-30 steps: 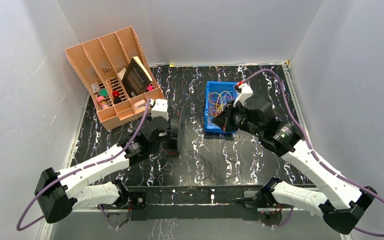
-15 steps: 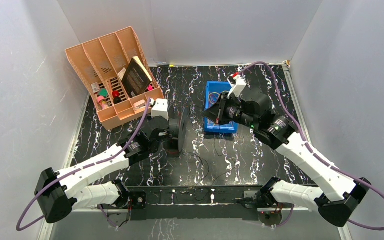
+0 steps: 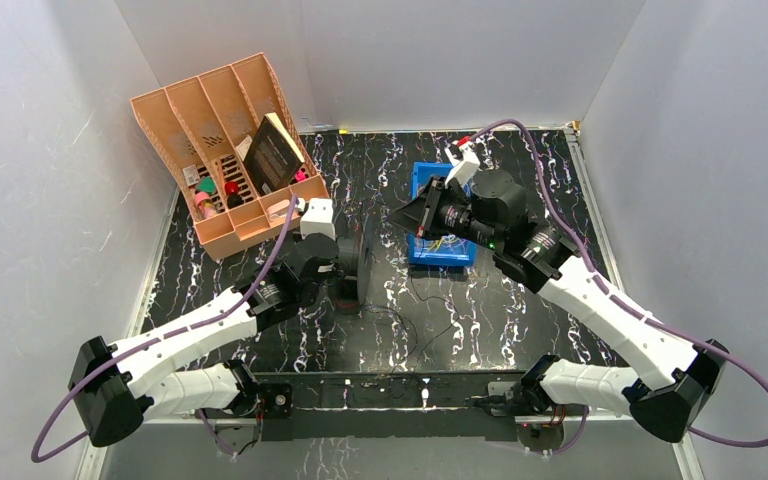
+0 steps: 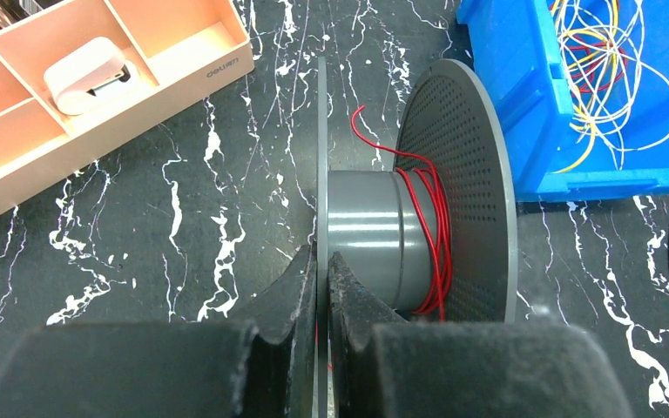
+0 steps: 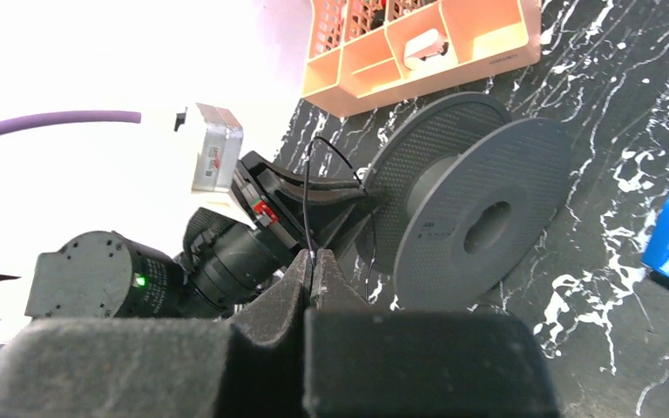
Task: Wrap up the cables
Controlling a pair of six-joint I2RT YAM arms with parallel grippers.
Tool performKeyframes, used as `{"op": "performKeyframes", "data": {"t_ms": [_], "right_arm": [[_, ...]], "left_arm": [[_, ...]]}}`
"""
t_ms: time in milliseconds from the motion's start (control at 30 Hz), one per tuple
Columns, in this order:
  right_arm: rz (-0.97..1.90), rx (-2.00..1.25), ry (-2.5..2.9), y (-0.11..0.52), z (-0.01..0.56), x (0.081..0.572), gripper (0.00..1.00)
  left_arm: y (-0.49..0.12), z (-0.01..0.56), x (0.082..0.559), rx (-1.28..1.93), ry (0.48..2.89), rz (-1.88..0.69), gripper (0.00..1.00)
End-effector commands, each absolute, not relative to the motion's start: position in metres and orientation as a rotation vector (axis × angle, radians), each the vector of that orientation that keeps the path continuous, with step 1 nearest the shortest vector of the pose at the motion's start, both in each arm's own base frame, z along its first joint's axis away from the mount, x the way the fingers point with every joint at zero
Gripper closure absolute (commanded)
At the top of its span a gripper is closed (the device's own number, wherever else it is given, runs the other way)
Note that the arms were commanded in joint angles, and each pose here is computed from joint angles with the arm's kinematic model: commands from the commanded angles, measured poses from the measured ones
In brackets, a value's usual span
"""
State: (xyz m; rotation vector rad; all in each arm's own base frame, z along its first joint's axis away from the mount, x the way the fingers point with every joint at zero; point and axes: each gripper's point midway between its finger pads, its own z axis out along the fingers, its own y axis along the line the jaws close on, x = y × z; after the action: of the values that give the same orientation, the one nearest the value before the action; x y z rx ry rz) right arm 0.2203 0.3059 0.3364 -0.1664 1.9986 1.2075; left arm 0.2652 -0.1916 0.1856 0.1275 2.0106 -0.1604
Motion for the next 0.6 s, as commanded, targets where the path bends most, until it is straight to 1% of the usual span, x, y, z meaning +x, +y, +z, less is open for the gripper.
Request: {"op": "performKeyframes", "data": {"t_ms": [0, 167, 367, 567], "right_arm": [[1.288, -0.114, 1.904, 0.320, 0.359, 0.226, 1.00], [1.286, -0.082, 1.933, 0.332, 0.349, 0.231, 1.00], [1.279, -0.028, 1.966, 0.341, 0.334, 0.236, 1.00], [1.269, 0.004, 2.004, 0.349, 0.316, 0.238, 1.00]], "left_arm": [[-0.197, 0.198, 0.260, 0.106, 2.011, -0.215, 0.98], [-0.198, 0.201, 0.261, 0.107, 2.005, -0.221, 0.97], [-0.199, 0.205, 0.260, 0.110, 1.998, -0.231, 0.92], [-0.199, 0.206, 0.260, 0.110, 1.998, -0.232, 0.90]]}}
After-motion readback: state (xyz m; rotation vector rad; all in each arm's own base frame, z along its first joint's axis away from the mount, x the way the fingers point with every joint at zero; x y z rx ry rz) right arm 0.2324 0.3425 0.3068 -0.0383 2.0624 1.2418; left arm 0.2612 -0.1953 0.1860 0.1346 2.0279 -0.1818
